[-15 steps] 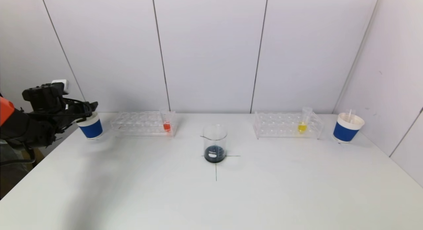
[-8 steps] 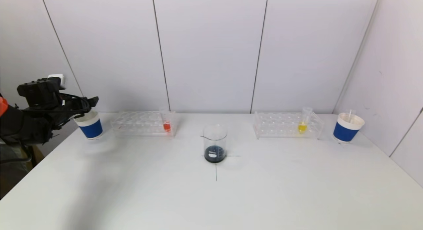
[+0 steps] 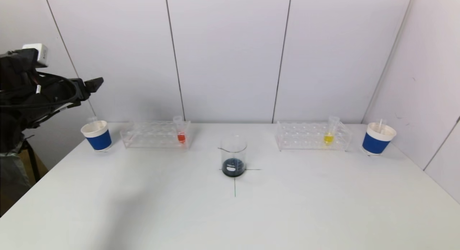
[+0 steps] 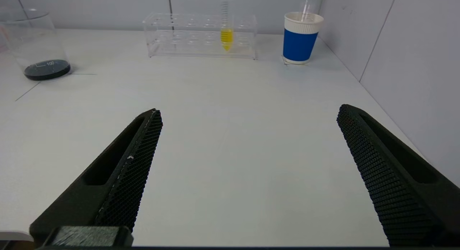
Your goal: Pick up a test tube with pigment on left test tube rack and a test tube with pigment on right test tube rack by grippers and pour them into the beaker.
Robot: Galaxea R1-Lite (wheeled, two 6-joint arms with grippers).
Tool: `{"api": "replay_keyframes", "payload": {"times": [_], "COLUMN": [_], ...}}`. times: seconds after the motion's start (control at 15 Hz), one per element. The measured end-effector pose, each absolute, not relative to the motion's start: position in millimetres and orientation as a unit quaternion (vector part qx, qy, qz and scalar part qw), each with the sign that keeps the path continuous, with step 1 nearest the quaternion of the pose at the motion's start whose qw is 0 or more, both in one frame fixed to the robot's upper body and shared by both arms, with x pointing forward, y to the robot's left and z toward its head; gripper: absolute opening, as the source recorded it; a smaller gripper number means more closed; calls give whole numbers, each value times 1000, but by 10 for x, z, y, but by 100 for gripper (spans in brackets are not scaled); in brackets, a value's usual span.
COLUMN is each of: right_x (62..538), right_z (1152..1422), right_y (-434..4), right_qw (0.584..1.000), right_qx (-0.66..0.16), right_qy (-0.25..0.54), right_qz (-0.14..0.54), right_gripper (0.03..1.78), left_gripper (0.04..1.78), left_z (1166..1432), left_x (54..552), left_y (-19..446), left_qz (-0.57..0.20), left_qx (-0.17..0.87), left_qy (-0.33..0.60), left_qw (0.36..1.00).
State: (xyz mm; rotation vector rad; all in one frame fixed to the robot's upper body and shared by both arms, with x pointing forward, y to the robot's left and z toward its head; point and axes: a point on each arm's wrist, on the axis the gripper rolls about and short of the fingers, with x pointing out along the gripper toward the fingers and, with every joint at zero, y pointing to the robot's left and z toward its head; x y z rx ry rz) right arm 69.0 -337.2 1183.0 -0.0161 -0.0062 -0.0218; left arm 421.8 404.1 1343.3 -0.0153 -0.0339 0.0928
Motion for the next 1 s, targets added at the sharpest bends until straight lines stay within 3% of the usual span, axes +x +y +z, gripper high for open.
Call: {"api": "replay_keyframes", "payload": {"times": [0.2, 0.4, 1.0], "right_x": [690, 690, 690], "right_z": [11831, 11830, 11830], "right_y": [-3372, -3372, -3372], "right_qw": [1000, 1000, 1000], "right_qx": [-8, -8, -8], "right_qy": [-3, -3, -3], "right_qz": [-11, -11, -11], "right_gripper": [177, 177, 177], "left_gripper": [176, 176, 176], "left_z": [13658, 13655, 13190], "left_x": [3612, 3005, 1469], "left_y": [3850, 3708, 3327], "left_qz": [18, 4, -42], "left_qx": [-11, -13, -14], "left_qy": [-32, -29, -30], "left_qw": [999, 999, 999]}}
